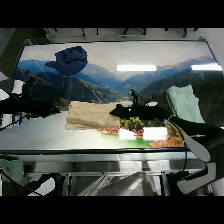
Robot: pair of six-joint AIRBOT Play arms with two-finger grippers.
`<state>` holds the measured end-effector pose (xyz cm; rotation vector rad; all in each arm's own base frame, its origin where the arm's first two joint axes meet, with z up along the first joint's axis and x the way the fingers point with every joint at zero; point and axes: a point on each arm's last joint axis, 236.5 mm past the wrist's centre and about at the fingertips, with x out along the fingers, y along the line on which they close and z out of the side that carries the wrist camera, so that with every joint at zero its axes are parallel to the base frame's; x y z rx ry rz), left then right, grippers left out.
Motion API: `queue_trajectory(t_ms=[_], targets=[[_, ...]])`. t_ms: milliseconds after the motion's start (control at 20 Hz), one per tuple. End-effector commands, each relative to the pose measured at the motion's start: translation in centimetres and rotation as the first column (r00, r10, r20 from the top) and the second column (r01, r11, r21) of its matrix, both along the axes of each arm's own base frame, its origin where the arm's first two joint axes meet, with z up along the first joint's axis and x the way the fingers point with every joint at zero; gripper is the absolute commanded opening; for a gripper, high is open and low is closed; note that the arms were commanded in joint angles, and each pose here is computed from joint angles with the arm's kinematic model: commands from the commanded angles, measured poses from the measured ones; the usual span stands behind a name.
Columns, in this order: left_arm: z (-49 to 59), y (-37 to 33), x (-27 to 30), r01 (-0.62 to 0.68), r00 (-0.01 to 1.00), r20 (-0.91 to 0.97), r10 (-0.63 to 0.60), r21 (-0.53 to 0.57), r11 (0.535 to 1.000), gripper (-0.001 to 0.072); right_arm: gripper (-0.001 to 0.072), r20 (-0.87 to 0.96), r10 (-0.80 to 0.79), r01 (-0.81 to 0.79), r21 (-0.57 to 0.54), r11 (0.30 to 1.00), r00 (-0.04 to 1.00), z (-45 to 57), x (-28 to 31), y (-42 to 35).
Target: Fold the shirts.
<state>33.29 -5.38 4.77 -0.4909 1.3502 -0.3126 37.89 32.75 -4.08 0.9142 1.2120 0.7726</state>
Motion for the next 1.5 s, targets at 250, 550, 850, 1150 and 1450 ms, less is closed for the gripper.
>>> queue_trajectory(t_ms=[250,550,850,1150,1450], targets=[[1.0,-0.7,-0.6,0.016,1.000,0.005,-0.016,-0.023,1.000,0.0018,0.0019,0.256,-0.158,0.212,-0.196,0.957,0.954,14.0,-2.4,-13.1],[4.2,-1.4,0.5,-0.014,0.990,0.140,0.021,-0.047,0.999,0.0018,0.0019,0.501,-0.345,0.414,-0.031,0.910,0.794,25.6,-3.0,-16.7],[4.8,-2.0,0.8,-0.018,0.987,0.156,0.030,-0.082,0.997,0.0018,0.0019,0.605,-0.418,0.542,-0.026,0.840,0.677,29.6,3.6,-22.3],[4.7,-1.9,0.8,0.012,0.984,0.176,0.000,-0.067,0.998,0.0018,0.0020,0.716,-0.393,0.613,-0.061,0.788,0.577,33.7,11.0,-29.7],[4.6,-1.6,1.1,0.006,0.983,0.185,0.004,-0.052,0.999,0.0018,0.0020,0.765,-0.397,0.673,-0.064,0.737,0.507,35.4,17.2,-37.2]])
